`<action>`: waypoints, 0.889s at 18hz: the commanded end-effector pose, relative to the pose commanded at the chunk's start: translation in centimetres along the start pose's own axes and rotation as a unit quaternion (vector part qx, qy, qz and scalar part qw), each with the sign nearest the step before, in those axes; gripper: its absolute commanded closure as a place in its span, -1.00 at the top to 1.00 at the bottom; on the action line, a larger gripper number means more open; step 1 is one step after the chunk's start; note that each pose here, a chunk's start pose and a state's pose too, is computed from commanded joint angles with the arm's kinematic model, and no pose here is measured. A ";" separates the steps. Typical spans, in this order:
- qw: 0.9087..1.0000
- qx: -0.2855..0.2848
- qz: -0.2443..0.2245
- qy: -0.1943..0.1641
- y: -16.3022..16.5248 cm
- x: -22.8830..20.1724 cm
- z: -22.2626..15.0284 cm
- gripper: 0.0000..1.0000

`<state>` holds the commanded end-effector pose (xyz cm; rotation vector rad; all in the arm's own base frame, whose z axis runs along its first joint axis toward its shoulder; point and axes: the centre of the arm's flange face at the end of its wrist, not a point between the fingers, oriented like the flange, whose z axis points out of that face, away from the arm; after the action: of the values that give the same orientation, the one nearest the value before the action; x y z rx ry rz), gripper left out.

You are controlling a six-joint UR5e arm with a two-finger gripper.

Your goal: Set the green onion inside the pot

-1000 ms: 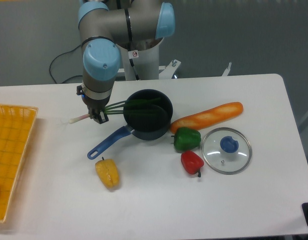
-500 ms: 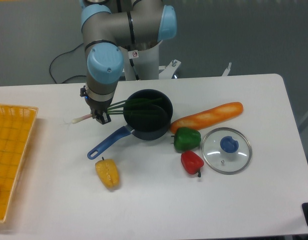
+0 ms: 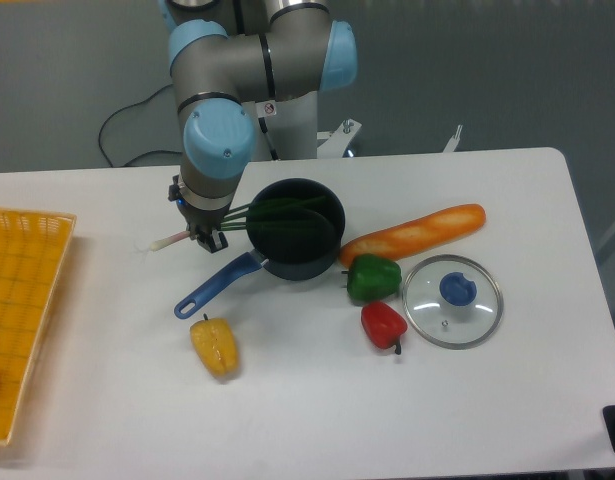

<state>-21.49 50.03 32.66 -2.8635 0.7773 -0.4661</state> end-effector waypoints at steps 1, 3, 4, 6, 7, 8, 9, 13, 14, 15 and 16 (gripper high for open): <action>1.000 0.000 0.003 0.001 0.1 0.0 0.1 -0.65; 1.000 0.000 0.007 0.002 0.2 0.0 0.2 -0.63; 1.000 0.000 0.007 0.003 0.2 -0.1 0.2 -0.63; 1.000 0.001 0.007 0.003 0.3 -0.1 0.2 -0.63; 1.000 0.001 0.007 0.003 0.3 -0.1 0.2 -0.63; 1.000 0.000 0.008 0.002 0.3 -0.1 0.2 -0.63; 1.000 -0.001 0.008 0.002 0.3 -0.1 0.2 -0.62; 1.000 -0.001 0.026 0.002 0.4 -0.2 0.1 -0.36; 0.999 -0.001 0.032 0.001 0.5 -0.3 0.1 -0.30; 0.999 -0.001 0.035 0.001 0.5 -0.3 0.1 -0.23; 0.999 -0.001 0.036 0.001 0.5 -0.3 0.1 -0.13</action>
<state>-21.91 49.74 32.37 -2.8260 0.8789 -0.4605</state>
